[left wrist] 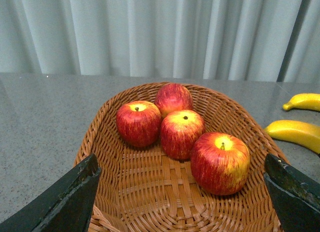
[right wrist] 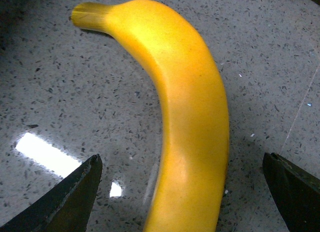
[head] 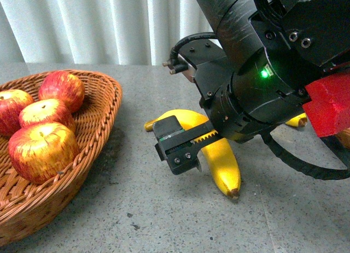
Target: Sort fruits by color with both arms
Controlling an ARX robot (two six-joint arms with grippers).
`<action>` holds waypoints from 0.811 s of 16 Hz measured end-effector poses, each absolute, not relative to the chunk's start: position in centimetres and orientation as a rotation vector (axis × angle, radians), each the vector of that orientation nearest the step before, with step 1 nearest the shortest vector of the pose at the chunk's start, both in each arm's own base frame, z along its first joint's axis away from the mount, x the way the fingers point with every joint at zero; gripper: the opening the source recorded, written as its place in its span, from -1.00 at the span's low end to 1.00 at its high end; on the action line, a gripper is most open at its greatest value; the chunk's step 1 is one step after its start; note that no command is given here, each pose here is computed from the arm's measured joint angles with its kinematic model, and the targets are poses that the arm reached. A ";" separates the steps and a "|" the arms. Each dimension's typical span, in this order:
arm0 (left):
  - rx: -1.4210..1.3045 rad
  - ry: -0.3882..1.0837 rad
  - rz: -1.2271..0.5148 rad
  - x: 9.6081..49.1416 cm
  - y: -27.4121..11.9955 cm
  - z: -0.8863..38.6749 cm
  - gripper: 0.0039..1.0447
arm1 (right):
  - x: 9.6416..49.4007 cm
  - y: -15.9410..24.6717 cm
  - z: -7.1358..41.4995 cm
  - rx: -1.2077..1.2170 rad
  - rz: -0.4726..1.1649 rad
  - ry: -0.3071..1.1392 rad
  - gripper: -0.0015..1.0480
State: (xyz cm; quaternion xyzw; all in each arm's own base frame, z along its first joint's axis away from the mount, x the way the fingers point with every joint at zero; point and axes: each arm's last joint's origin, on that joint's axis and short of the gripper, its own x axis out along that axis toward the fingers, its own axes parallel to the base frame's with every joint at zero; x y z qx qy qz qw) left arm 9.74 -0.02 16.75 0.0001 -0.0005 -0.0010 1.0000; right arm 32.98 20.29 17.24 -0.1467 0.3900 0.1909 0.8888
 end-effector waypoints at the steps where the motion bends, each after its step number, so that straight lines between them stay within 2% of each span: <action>1: 0.000 -0.001 -0.002 9.7 0.0 16.8 0.88 | 33.1 20.3 17.0 -0.305 0.394 0.818 0.87; 3: 0.000 -0.001 -0.002 9.7 0.0 16.7 0.88 | 33.5 20.5 15.6 -0.318 0.376 0.842 0.87; 5: 0.000 -0.001 -0.002 9.7 0.0 16.7 0.88 | 33.4 20.6 15.1 -0.327 0.390 0.835 0.38; 9: 0.000 -0.001 -0.002 9.7 0.0 16.7 0.88 | 33.4 20.5 15.3 -0.327 0.394 0.829 -0.24; 10: 0.000 -0.001 -0.002 9.7 0.0 16.7 0.88 | 33.4 20.5 15.5 -0.324 0.397 0.822 -0.33; 13: 0.000 -0.001 -0.002 9.7 0.0 16.7 0.88 | 33.9 19.9 16.7 -0.291 0.392 0.775 -0.37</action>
